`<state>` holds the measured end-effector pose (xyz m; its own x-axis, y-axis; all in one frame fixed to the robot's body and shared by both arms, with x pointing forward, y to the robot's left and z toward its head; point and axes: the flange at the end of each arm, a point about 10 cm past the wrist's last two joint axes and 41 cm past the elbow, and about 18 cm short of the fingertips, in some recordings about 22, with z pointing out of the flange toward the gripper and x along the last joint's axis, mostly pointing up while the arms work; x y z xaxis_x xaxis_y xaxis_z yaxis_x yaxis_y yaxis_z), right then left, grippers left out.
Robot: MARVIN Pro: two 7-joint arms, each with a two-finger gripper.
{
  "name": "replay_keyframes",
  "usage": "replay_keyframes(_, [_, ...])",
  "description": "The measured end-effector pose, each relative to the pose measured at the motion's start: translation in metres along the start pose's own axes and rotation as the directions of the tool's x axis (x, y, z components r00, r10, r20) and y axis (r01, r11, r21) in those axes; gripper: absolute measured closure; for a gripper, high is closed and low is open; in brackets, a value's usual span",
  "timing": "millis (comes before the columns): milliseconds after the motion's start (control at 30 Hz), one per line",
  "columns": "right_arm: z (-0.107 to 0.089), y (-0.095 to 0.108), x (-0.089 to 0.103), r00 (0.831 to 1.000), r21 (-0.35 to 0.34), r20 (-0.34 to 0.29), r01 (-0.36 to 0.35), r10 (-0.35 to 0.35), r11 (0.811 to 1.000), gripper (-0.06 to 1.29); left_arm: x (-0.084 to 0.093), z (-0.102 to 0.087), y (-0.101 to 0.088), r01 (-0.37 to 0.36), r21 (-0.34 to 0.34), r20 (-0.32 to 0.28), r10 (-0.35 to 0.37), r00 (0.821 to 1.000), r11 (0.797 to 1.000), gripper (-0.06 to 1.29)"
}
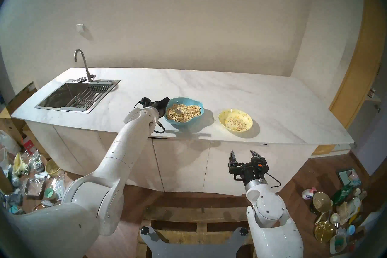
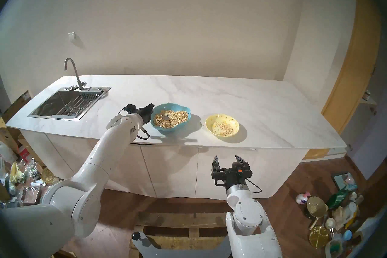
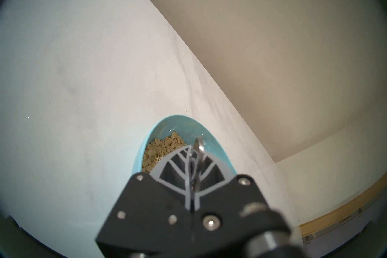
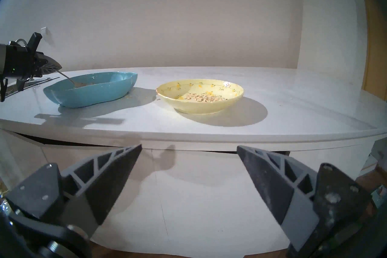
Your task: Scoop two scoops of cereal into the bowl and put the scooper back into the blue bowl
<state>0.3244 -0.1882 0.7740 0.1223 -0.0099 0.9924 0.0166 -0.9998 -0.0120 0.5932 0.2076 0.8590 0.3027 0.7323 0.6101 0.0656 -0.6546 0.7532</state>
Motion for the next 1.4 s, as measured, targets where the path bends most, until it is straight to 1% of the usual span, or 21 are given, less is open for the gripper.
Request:
replay_keyframes(367, [0.000,0.000,0.000,1.000,0.000,0.000,0.000,0.000,1.000,0.00,-0.020,0.010,0.000,0.013,0.017,0.025,-0.014,1.000,1.000,1.25])
replay_keyframes(667, [0.000,0.000,0.000,1.000,0.000,0.000,0.000,0.000,1.000,0.00,-0.031,0.018,0.003,0.015,0.023,0.040,-0.015,0.999,1.000,1.25])
replay_keyframes(933, [0.000,0.000,0.000,1.000,0.000,0.000,0.000,0.000,1.000,0.00,-0.037,0.023,0.011,0.018,0.009,0.046,-0.018,0.999,1.000,1.25])
replay_keyframes(1133, [0.000,0.000,0.000,1.000,0.000,0.000,0.000,0.000,1.000,0.00,-0.039,0.023,0.009,0.032,0.010,0.048,-0.033,0.998,0.999,1.25])
replay_keyframes(1200, [0.000,0.000,0.000,1.000,0.000,0.000,0.000,0.000,1.000,0.00,-0.038,0.023,0.008,0.049,0.007,0.047,-0.049,0.998,0.999,1.25])
replay_keyframes(1300, [0.000,0.000,0.000,1.000,0.000,0.000,0.000,0.000,1.000,0.00,-0.034,0.022,0.005,0.121,0.007,0.040,-0.121,0.992,0.993,1.25])
replay_keyframes(1400, [0.000,0.000,0.000,1.000,0.000,0.000,0.000,0.000,1.000,0.00,-0.030,0.021,-0.001,0.195,0.013,0.040,-0.195,0.980,0.981,1.25])
